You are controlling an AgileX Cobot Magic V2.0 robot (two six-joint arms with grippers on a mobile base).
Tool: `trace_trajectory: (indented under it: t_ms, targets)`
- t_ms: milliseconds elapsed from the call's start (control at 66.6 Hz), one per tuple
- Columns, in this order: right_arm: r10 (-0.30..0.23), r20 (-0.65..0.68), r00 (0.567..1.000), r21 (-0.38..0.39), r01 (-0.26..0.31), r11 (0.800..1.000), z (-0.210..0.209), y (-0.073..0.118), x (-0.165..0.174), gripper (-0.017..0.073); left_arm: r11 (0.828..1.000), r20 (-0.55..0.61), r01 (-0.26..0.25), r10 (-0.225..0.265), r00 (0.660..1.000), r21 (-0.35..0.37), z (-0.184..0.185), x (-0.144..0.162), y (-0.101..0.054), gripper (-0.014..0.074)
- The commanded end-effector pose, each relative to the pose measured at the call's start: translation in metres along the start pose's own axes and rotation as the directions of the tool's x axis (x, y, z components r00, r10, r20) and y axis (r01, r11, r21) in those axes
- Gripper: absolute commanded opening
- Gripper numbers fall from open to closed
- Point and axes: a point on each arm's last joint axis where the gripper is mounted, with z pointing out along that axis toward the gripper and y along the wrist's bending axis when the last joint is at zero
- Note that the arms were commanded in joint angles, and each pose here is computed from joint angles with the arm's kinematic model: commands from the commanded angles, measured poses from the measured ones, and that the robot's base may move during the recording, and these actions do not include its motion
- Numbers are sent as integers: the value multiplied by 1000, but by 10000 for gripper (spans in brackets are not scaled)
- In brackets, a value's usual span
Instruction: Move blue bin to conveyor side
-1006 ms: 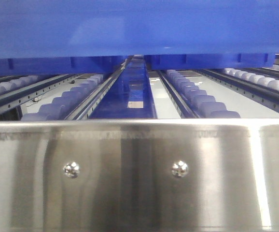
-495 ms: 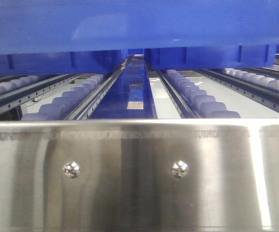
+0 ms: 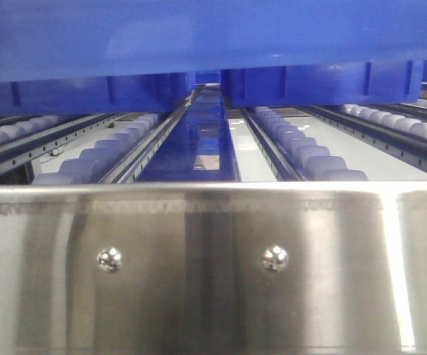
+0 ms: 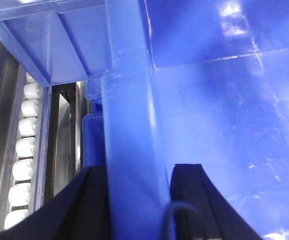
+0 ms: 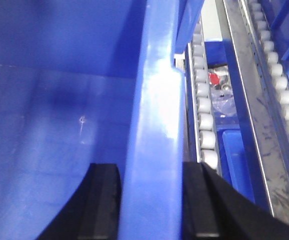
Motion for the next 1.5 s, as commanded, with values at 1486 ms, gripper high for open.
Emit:
trace_trajectory:
  t_ms: [1486]
  targets:
    - [-20, 185, 983, 2, 20, 1000, -14, -1, -13, -75, 1000, 101, -14, 12, 995, 19, -10, -7, 0, -16]
